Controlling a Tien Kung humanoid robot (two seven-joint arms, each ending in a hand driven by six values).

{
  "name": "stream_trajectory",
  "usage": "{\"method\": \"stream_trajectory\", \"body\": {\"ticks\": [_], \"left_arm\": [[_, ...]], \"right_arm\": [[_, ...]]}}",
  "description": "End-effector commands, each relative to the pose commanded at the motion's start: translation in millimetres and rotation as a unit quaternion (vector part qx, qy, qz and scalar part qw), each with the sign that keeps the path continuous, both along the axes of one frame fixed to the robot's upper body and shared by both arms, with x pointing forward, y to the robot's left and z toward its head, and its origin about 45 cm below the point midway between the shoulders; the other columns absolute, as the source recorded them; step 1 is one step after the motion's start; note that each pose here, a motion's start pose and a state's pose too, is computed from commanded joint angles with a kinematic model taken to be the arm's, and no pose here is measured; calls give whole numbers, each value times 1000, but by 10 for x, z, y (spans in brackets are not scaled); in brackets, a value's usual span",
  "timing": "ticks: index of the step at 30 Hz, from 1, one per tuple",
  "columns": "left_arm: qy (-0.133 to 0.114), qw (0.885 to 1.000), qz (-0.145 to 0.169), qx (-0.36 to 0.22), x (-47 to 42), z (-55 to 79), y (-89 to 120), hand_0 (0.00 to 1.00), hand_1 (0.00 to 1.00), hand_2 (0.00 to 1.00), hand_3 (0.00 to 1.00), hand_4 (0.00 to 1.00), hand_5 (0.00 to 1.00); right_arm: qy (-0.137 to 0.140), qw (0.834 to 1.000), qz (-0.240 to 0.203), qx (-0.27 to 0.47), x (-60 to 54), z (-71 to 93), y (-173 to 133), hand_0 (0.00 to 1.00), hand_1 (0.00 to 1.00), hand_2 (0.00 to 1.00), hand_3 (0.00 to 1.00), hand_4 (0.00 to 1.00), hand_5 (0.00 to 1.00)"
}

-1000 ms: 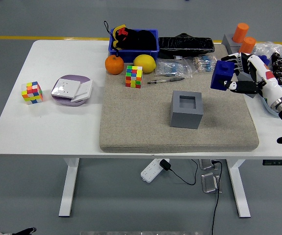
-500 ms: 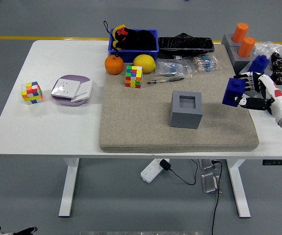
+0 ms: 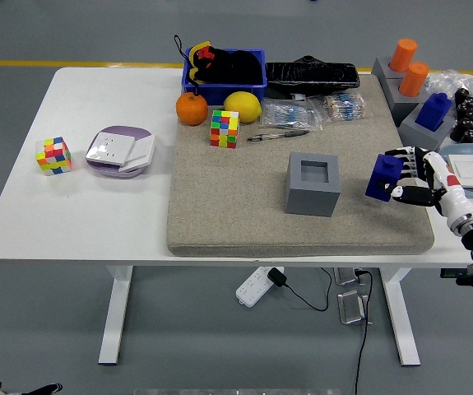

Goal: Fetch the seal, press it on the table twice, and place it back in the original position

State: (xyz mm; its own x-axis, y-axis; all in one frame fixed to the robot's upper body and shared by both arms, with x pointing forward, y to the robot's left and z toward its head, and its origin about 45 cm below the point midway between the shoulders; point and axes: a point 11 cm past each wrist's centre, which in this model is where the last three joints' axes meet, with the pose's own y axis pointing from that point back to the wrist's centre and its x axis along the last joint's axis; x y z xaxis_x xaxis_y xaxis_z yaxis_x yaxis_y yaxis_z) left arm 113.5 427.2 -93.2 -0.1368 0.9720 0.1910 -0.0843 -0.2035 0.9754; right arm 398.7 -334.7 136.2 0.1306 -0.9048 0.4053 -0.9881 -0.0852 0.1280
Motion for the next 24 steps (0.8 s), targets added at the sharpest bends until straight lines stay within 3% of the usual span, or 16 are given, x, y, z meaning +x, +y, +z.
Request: {"method": "stream_trajectory", "body": {"ticks": [12, 24], "left_arm": [[2, 1000, 1, -3, -28, -15, -22, 814, 787, 767, 800, 686, 410], [1, 1000, 2, -4, -18, -15, -30, 814, 787, 767, 800, 687, 412]], "right_arm": [[24, 1000, -5, 0, -50, -196, 34, 538, 426, 461, 478, 724, 2], [32, 999, -9, -1, -81, -254, -2, 539, 426, 460, 480, 724, 2]]}}
